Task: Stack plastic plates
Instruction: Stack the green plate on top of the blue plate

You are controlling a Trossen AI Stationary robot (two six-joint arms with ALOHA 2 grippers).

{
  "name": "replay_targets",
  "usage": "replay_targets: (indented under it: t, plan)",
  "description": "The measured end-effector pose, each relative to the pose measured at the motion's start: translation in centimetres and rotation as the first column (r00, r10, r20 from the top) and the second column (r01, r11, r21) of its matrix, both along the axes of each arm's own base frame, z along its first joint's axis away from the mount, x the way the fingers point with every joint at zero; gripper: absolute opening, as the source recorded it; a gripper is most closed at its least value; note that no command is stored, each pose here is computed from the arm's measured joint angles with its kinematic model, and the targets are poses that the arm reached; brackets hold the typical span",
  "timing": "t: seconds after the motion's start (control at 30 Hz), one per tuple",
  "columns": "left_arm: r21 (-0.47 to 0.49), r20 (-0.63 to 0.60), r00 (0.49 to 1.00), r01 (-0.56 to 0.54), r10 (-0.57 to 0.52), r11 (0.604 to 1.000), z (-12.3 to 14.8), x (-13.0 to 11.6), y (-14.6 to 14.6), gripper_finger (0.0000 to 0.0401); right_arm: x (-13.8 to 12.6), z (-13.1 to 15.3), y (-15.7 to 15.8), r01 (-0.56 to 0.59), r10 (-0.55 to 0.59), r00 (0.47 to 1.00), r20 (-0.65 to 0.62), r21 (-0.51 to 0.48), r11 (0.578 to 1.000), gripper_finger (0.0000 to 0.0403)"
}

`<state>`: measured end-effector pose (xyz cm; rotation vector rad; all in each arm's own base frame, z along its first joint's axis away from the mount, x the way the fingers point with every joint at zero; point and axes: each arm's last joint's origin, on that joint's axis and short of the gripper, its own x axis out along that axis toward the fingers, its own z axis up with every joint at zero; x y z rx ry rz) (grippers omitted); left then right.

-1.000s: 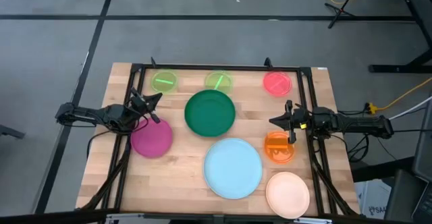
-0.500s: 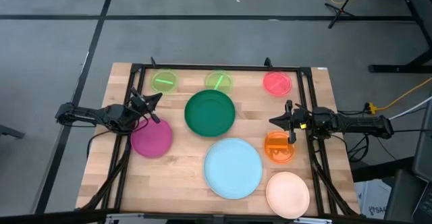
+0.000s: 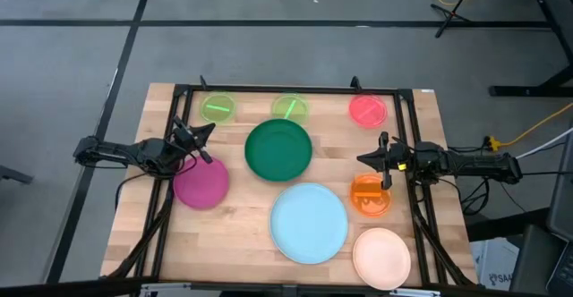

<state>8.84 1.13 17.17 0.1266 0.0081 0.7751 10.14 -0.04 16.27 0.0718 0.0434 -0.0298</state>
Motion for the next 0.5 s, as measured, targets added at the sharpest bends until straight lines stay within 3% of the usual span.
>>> replay_targets:
  t: [0.2, 0.33, 0.5]
  plan:
    - [0.001, -0.002, 1.000, 0.000, 0.000, 1.000, -0.01, 0.00, 0.00, 0.0006, 0.01, 0.03, 0.03, -0.008, 0.008, 1.000, 0.007, 0.059, 0.998, 0.0005]
    - [0.087, -0.066, 0.998, -0.003, 0.009, 0.996, 0.22, -0.02, 0.00, 0.0006, 0.02, 0.36, 0.03, -0.010, 0.005, 0.999, 0.045, 0.109, 0.994, 0.0005]
    - [0.090, -0.084, 0.996, -0.001, 0.009, 0.996, 0.06, -0.01, 0.00, 0.0006, 0.00, 0.91, -0.03, 0.002, -0.020, 0.995, 0.103, 0.167, 0.986, 0.0005]
